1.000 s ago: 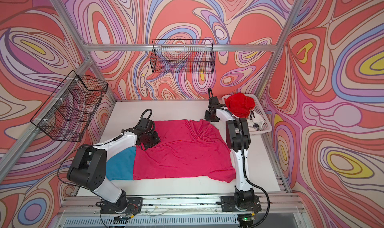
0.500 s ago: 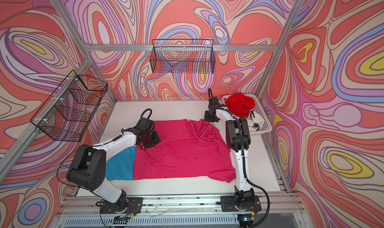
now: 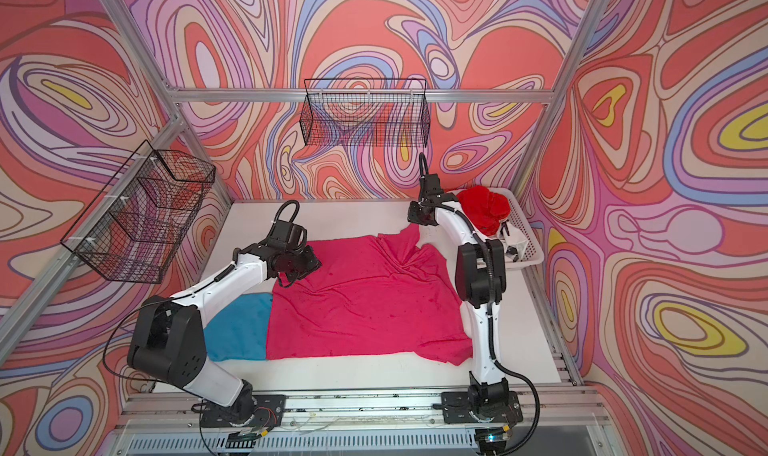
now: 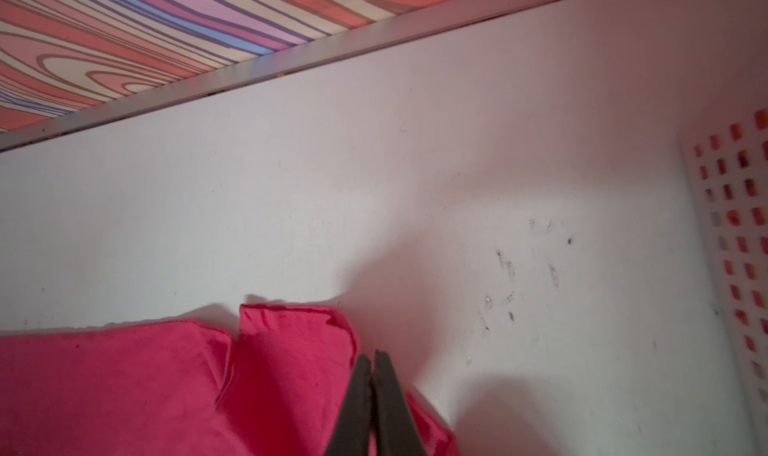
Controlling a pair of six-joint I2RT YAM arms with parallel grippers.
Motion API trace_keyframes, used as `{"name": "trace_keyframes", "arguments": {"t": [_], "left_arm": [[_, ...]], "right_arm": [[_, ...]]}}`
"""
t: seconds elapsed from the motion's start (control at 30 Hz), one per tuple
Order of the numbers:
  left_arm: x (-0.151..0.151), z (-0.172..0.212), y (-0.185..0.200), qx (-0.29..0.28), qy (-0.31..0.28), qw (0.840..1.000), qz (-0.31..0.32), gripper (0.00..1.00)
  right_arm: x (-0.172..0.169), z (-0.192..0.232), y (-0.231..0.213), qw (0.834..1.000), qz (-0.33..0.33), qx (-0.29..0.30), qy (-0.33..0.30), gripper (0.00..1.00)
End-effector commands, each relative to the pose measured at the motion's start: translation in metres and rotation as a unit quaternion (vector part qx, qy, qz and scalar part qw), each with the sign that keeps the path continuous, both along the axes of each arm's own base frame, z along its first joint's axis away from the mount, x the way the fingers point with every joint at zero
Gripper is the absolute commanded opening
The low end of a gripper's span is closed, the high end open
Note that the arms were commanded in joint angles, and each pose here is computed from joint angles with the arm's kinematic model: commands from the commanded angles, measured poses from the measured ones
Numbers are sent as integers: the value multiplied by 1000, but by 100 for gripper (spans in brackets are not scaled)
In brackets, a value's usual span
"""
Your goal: Fold and stack the t-shirts
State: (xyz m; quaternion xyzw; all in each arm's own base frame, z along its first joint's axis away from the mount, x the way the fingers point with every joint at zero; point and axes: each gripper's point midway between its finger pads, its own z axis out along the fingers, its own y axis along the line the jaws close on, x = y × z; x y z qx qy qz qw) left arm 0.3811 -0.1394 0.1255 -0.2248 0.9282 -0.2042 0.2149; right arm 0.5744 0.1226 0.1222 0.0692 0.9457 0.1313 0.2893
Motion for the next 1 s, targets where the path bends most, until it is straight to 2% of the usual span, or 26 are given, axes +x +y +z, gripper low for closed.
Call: {"name": "trace_keyframes", "arguments": {"t": [0.0, 0.2, 0.33, 0.47, 0.77, 0.97], "left_arm": [[14, 20, 35, 32, -19, 999, 21, 37], [43, 21, 97, 75, -16, 995, 59, 38], [57, 4, 130, 95, 3, 992, 85, 38], [75, -21, 139, 93, 28, 991, 90, 37], [131, -51, 154, 133, 27, 987, 86, 29], [146, -69, 172, 165, 41, 981, 94, 27]], "right_arm": [[-6, 21, -3, 1000, 3, -12, -11, 0], [-8, 31, -5, 1000, 7, -21, -18, 0], [-9, 31, -7, 999, 8, -26, -18, 0], [-9, 28, -6, 1000, 9, -24, -17, 0], [-11, 26, -4, 1000, 11, -19, -16, 0], [-13, 25, -3, 1000, 13, -13, -13, 0]]}}
